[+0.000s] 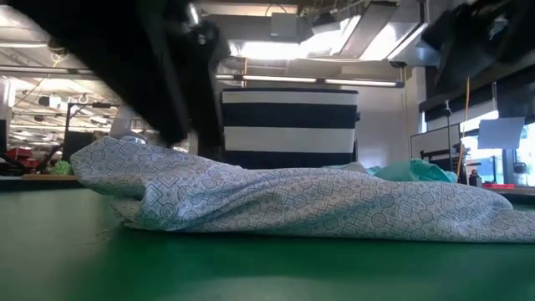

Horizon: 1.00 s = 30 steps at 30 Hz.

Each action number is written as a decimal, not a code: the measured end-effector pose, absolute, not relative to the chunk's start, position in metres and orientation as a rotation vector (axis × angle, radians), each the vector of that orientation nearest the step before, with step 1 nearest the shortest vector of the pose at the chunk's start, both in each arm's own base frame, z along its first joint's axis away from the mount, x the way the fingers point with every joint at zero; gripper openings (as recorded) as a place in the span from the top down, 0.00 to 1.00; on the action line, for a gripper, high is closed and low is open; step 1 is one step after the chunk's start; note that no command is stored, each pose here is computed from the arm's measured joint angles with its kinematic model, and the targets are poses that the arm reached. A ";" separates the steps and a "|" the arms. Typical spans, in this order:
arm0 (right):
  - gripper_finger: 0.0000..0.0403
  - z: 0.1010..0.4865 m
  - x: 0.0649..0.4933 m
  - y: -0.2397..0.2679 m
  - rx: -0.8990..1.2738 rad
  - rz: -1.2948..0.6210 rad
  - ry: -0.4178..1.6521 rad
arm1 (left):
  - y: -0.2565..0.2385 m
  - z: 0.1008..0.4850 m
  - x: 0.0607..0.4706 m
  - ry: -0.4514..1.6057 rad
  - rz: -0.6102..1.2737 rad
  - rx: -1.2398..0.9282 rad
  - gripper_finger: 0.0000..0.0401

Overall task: Fold laundry
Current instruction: Fold the white polo shirt

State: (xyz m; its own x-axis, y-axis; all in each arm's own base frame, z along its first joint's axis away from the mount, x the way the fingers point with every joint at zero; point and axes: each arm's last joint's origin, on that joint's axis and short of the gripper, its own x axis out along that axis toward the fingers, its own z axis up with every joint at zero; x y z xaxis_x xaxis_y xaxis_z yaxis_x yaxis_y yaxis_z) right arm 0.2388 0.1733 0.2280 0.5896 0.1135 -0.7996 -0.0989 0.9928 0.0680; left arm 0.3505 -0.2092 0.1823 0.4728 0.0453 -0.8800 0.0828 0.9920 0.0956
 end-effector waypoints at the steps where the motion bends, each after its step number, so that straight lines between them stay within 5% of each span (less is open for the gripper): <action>1: 0.31 0.223 0.240 0.174 -0.001 0.105 0.943 | -0.210 0.176 0.351 1.097 -0.023 0.136 0.38; 13: 0.28 0.174 0.254 0.184 -0.114 0.059 1.068 | -0.203 0.131 0.360 1.200 0.112 0.114 0.43; 25: 0.28 0.149 0.259 0.193 -0.133 0.101 1.131 | -0.202 0.128 0.361 1.184 0.143 0.130 0.87; 30: 0.31 0.130 0.266 0.192 -0.145 0.060 1.172 | -0.202 0.128 0.361 1.185 0.131 0.134 0.97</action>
State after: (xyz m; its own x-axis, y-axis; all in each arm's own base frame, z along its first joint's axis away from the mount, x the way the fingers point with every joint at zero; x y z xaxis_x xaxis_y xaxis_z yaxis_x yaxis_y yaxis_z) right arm 0.2658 0.1917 0.1297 0.3883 -0.0287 -0.9211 -0.1226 0.9890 -0.0825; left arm 0.3609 -0.2022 0.1282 0.3709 0.1723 -0.9125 -0.0315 0.9844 0.1730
